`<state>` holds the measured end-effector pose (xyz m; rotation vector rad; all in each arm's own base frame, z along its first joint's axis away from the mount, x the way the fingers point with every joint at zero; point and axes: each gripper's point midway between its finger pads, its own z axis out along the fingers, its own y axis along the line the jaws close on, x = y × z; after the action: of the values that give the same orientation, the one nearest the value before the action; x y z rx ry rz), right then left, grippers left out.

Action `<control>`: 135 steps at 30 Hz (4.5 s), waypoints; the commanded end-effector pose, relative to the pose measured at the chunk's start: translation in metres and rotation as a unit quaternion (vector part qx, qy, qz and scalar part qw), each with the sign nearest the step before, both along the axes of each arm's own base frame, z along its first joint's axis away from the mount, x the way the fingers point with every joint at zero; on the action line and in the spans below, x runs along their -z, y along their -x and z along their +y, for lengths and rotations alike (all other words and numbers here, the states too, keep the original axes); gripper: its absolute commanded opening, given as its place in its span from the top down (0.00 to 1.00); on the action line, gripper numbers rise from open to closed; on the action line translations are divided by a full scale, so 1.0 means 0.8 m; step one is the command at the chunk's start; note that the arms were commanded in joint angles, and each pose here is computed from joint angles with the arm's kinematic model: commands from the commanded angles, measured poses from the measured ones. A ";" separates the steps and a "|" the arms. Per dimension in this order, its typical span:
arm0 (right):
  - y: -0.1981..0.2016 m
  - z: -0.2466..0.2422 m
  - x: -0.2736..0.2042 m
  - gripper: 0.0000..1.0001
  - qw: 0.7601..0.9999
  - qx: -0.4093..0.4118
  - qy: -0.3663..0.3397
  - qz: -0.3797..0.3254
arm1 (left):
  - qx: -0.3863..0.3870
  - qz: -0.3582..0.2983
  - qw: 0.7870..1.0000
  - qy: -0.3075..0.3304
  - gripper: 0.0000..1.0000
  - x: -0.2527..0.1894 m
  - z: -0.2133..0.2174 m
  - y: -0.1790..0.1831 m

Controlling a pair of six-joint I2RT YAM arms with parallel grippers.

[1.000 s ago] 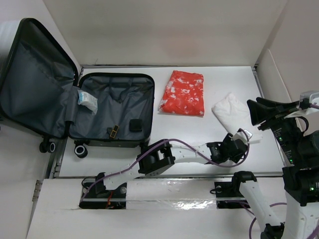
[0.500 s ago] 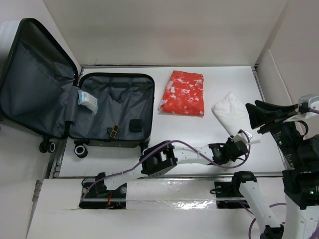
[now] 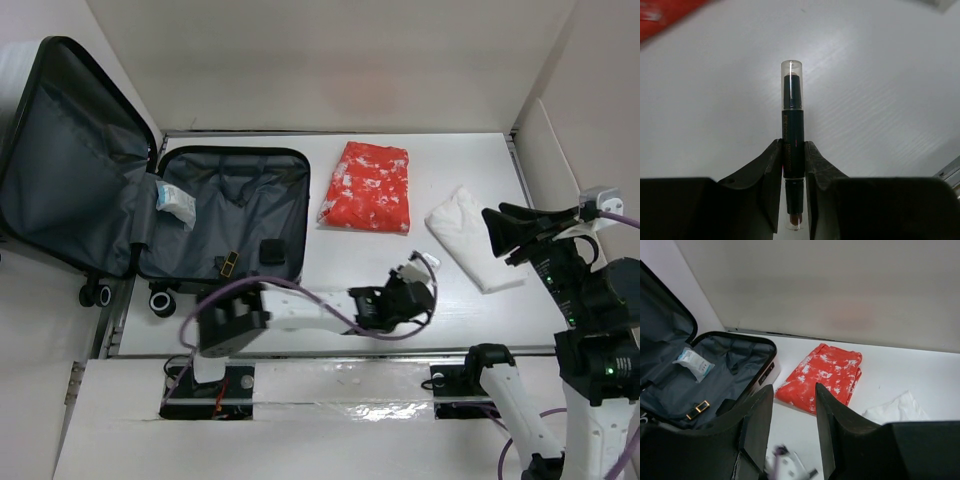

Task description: Pack the luggage

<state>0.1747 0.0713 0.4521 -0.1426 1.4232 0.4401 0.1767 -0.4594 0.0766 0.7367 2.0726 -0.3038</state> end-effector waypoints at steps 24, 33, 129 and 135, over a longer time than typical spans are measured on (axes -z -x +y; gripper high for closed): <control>-0.062 0.019 0.111 0.56 0.996 -0.042 0.006 0.080 | -0.404 -0.101 0.827 0.377 0.69 -0.201 0.455 -0.231; -0.084 0.002 0.147 0.98 0.993 0.004 -0.003 0.115 | -0.401 -0.151 0.815 0.391 0.53 -0.243 0.454 -0.213; -0.067 -0.033 0.303 0.52 0.956 0.041 -0.039 0.287 | -0.126 0.131 0.971 0.154 0.39 0.055 -0.097 -0.239; -0.064 -0.020 0.272 0.53 0.966 0.013 -0.050 0.255 | -0.127 0.116 0.974 0.146 0.49 0.062 -0.113 -0.242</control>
<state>0.2274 0.0449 0.2014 0.1501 1.9835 0.5039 0.3763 -0.5464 0.0372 0.2460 2.2318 -0.6070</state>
